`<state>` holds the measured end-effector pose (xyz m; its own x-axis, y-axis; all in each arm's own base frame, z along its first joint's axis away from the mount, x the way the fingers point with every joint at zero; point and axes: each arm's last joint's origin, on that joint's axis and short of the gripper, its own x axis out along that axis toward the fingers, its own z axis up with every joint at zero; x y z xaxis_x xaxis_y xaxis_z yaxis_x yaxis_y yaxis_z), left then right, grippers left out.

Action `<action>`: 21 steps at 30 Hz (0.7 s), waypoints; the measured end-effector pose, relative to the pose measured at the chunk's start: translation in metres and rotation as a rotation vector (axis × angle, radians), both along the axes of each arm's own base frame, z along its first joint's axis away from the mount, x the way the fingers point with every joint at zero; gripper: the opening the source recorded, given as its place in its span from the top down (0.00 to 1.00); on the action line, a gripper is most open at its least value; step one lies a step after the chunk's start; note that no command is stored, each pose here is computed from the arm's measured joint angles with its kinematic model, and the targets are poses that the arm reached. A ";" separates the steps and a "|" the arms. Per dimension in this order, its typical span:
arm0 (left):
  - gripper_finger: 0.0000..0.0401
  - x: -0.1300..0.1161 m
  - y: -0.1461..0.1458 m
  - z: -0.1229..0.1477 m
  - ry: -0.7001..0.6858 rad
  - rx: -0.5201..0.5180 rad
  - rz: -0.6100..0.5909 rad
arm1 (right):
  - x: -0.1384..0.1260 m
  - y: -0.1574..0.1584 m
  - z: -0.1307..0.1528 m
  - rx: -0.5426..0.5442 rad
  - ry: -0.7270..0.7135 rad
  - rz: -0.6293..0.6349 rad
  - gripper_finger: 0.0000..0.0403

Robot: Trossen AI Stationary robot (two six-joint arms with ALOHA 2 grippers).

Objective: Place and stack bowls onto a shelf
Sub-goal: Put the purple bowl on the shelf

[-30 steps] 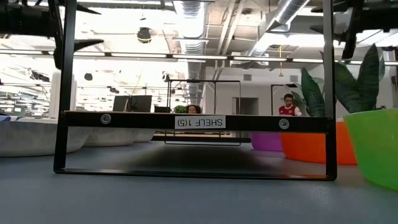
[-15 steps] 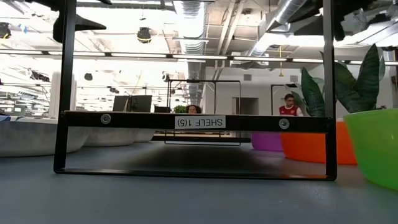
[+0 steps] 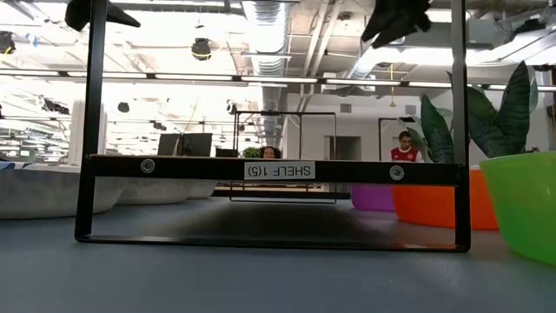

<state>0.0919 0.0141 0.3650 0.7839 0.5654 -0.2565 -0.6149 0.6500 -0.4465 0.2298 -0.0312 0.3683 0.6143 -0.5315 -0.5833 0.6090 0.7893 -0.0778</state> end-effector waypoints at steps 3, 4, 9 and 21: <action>0.32 0.006 0.001 -0.004 0.045 -0.028 -0.050 | 0.014 0.001 -0.009 0.057 0.158 0.045 0.40; 0.32 0.008 0.001 -0.005 0.062 -0.039 -0.065 | 0.017 0.001 -0.014 0.077 0.202 0.054 0.40; 0.32 0.026 0.006 -0.017 0.193 -0.079 -0.102 | 0.027 0.004 -0.042 0.220 0.387 0.039 0.40; 0.32 0.052 0.020 -0.027 0.298 -0.083 -0.145 | 0.066 0.052 -0.094 0.243 0.577 0.184 0.41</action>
